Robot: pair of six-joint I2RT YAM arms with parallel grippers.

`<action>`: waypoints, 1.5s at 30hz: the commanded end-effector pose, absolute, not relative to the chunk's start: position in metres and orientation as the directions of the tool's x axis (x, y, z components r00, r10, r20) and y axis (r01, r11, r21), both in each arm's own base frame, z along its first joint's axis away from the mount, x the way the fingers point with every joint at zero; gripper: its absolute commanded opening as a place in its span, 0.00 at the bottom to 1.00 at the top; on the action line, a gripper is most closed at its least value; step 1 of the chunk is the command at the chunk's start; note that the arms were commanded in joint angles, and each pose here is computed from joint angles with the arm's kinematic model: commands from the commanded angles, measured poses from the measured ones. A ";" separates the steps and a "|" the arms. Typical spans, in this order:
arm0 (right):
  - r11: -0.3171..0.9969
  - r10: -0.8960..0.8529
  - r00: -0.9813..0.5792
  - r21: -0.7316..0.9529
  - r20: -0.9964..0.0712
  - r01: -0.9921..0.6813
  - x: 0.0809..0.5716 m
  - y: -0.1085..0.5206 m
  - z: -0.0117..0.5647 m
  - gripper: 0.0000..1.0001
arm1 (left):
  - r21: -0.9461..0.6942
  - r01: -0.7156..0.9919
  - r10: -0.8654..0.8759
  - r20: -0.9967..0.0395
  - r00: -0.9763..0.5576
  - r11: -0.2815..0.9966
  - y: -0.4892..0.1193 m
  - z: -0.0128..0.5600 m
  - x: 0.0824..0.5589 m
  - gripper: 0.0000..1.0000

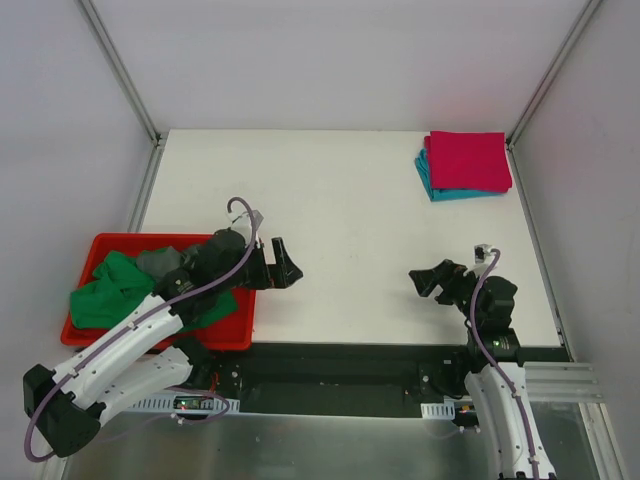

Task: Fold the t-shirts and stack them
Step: Grab crumpled tshirt from bin with the left arm

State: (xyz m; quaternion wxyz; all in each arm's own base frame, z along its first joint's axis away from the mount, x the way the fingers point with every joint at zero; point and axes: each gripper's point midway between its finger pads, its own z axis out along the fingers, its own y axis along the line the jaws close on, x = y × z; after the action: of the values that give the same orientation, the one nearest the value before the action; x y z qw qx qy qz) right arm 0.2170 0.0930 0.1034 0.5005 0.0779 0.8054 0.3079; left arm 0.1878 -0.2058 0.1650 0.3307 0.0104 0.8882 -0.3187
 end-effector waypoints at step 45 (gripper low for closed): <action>0.766 0.423 -0.500 0.593 -0.756 -0.248 0.220 0.105 0.114 0.96 | -0.151 -0.977 -0.719 -0.662 0.211 -0.149 0.148 0.105 0.137 0.97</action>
State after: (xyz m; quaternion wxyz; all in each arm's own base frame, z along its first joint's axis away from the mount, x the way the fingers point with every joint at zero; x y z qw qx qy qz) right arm 0.2144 0.0974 0.0961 0.4776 0.0786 0.8154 0.3175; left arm 0.1416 0.1397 0.1132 0.2951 -0.6919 0.6164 0.2328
